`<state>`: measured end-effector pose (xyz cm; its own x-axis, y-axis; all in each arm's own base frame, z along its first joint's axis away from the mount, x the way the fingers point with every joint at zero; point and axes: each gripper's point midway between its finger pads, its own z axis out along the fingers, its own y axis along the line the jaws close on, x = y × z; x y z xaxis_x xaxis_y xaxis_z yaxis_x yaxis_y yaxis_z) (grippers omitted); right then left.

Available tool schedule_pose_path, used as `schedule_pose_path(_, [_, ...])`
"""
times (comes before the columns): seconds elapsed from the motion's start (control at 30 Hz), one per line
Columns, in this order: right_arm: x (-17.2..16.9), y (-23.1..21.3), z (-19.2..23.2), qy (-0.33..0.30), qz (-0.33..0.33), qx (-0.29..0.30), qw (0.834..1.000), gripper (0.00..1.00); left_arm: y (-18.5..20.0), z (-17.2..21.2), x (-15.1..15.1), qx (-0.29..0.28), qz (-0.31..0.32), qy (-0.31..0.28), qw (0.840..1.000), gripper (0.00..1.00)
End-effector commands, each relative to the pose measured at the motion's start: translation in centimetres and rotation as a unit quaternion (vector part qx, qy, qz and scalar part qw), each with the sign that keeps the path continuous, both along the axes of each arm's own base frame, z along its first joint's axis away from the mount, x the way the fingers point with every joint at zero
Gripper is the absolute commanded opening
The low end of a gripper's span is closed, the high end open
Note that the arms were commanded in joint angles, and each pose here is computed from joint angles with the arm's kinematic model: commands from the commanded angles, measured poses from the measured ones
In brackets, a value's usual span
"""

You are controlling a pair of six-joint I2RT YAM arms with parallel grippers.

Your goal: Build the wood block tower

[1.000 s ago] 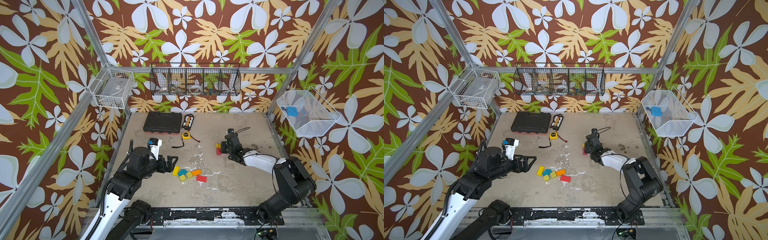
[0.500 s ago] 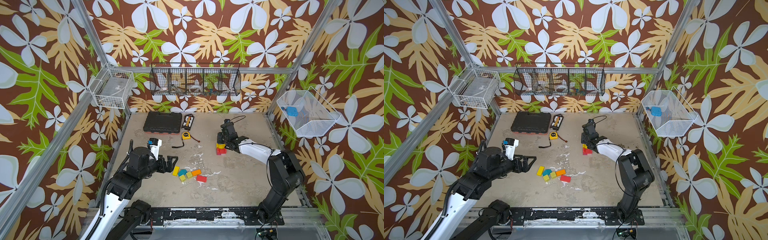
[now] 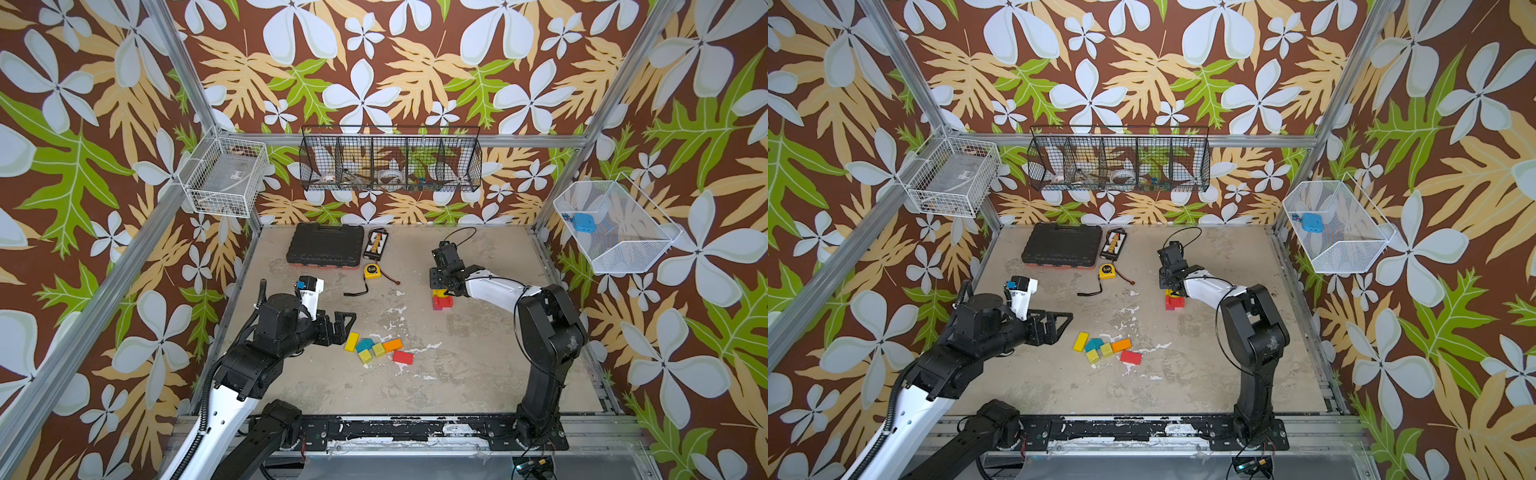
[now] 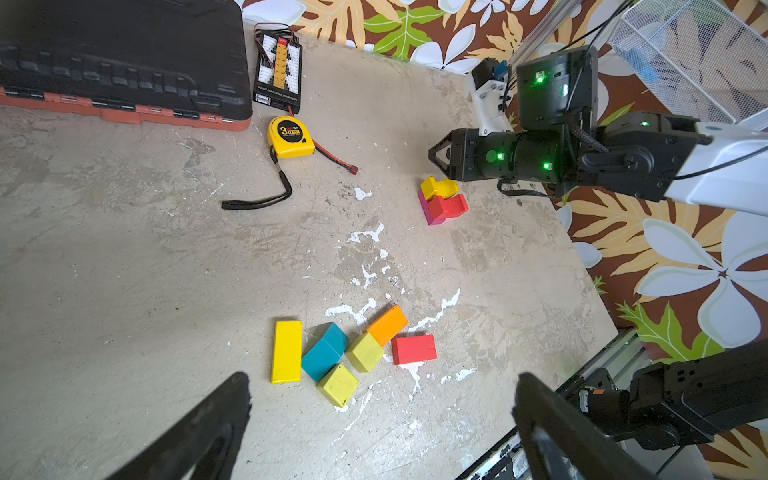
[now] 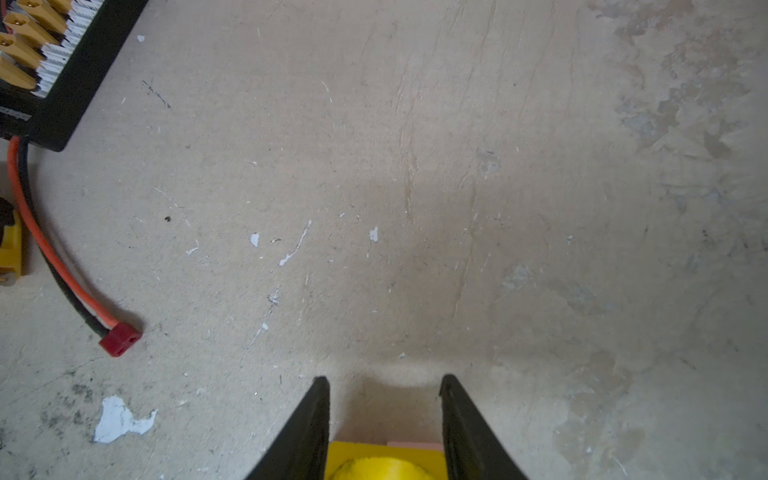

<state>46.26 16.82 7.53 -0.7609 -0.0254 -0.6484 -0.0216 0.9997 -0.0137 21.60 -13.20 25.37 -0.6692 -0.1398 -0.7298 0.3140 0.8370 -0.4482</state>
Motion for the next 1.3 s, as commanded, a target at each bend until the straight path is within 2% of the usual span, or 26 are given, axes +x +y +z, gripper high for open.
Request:
schedule_pose_path(0.0, [-0.2,0.1,-0.7,0.011,0.007,-0.019,1.0,0.45,0.0,0.3,0.2,0.0,0.001,-0.007,1.0,1.0])
schedule_pose_path(0.63, [-0.8,0.2,-1.8,0.022,0.011,-0.053,0.998,0.46,0.0,0.3,0.2,0.0,0.0,-0.008,1.0,1.0])
schedule_pose_path(1.03, [-1.0,0.3,-2.0,0.024,0.015,-0.051,0.998,0.43,0.0,0.3,0.2,0.0,0.0,-0.008,1.0,1.0])
schedule_pose_path(1.27, [-1.4,1.0,-0.9,0.014,0.017,-0.029,0.999,0.43,0.0,0.3,0.2,-0.001,0.0,-0.008,1.0,1.0])
